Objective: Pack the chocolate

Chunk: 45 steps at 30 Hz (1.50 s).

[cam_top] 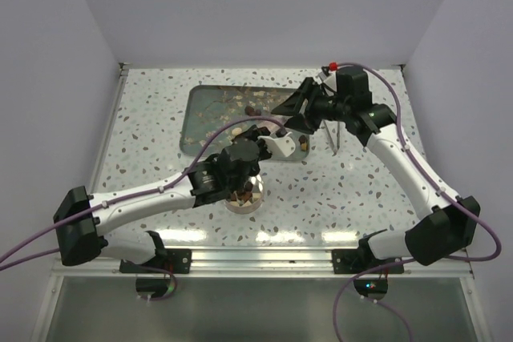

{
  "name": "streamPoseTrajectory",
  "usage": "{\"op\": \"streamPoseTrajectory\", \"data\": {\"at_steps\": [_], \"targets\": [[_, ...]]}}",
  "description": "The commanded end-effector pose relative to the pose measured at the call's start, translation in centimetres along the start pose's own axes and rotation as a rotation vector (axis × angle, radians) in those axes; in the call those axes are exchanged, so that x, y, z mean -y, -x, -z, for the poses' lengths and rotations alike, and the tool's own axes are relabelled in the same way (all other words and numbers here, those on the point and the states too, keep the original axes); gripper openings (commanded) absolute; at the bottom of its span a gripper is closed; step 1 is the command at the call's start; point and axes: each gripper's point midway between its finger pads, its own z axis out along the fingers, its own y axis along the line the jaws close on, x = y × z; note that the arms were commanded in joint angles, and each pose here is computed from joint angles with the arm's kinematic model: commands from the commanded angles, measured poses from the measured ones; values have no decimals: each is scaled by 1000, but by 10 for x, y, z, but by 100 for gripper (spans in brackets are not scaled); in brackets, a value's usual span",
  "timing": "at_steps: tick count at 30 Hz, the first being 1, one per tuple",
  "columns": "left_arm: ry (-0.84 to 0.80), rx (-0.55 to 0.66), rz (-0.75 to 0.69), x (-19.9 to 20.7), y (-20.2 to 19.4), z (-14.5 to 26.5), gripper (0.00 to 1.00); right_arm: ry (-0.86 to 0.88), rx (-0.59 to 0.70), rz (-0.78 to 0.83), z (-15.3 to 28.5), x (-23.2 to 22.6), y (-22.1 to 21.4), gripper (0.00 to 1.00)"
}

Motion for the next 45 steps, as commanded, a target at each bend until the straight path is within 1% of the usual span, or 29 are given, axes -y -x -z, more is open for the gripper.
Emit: {"op": "streamPoseTrajectory", "data": {"at_steps": [1,4,6,9,10,12,13,14,15,16,17,18,20,22,24,27,29,30,32,33,36,38,39,41,42,43,44,45], "targets": [[100,69,10,-19,29,1,0,28,9,13,-1,-4,0,60],[131,84,-11,-22,34,0,0,12,-9,4,-3,4,-5,59],[120,91,-24,-17,36,-1,0,11,-17,-1,-3,7,-8,58],[130,72,-44,-14,33,-4,0,17,-9,0,-2,7,-9,43],[129,73,-43,-14,33,-4,0,19,-5,-1,-1,6,-8,34],[130,84,-35,-14,35,-1,2,18,-2,0,-2,7,-8,27],[131,92,-29,-14,36,0,6,20,-4,0,-3,7,-8,22],[133,95,-26,-15,36,0,17,20,-6,-2,-4,8,-8,19],[142,87,-25,-16,35,1,26,20,-8,-3,-4,8,-8,15],[150,84,-17,-18,34,1,39,21,-7,-2,-5,8,-8,8],[157,80,-10,-20,34,2,60,20,-7,-3,-6,8,-8,6],[164,75,-3,-21,33,3,66,21,0,-1,-5,8,-6,4],[154,73,22,-19,30,5,88,26,8,2,-7,8,-4,3],[138,60,40,-16,23,8,93,33,17,4,-8,7,-2,0],[130,62,63,-17,20,13,99,40,24,3,-10,8,0,0],[93,29,105,-12,8,20,100,48,39,5,-13,7,4,0],[69,20,168,-9,2,27,100,62,60,16,-13,2,10,0],[39,-1,168,-3,-5,30,100,69,67,21,-13,0,12,0],[-9,-28,222,7,-15,36,100,85,86,28,-16,-4,21,0],[-35,-58,218,13,-23,39,100,100,95,34,-15,-9,25,0],[-52,-90,355,18,-31,49,100,129,120,53,-14,-18,45,0],[-54,-66,412,14,-30,57,100,135,147,66,-11,-21,63,0],[-71,-65,432,17,-31,59,100,140,151,74,-10,-23,67,0],[-80,-74,524,18,-33,63,100,132,154,100,-8,-21,72,0],[-132,-80,555,26,-34,65,100,128,154,113,-8,-22,73,0],[-131,-98,659,24,-39,62,100,123,149,132,-8,-20,71,0],[-149,-89,727,21,-39,63,100,109,130,126,-11,-11,66,0],[-219,-80,797,27,-36,63,100,112,133,134,-7,-10,62,0]]}}
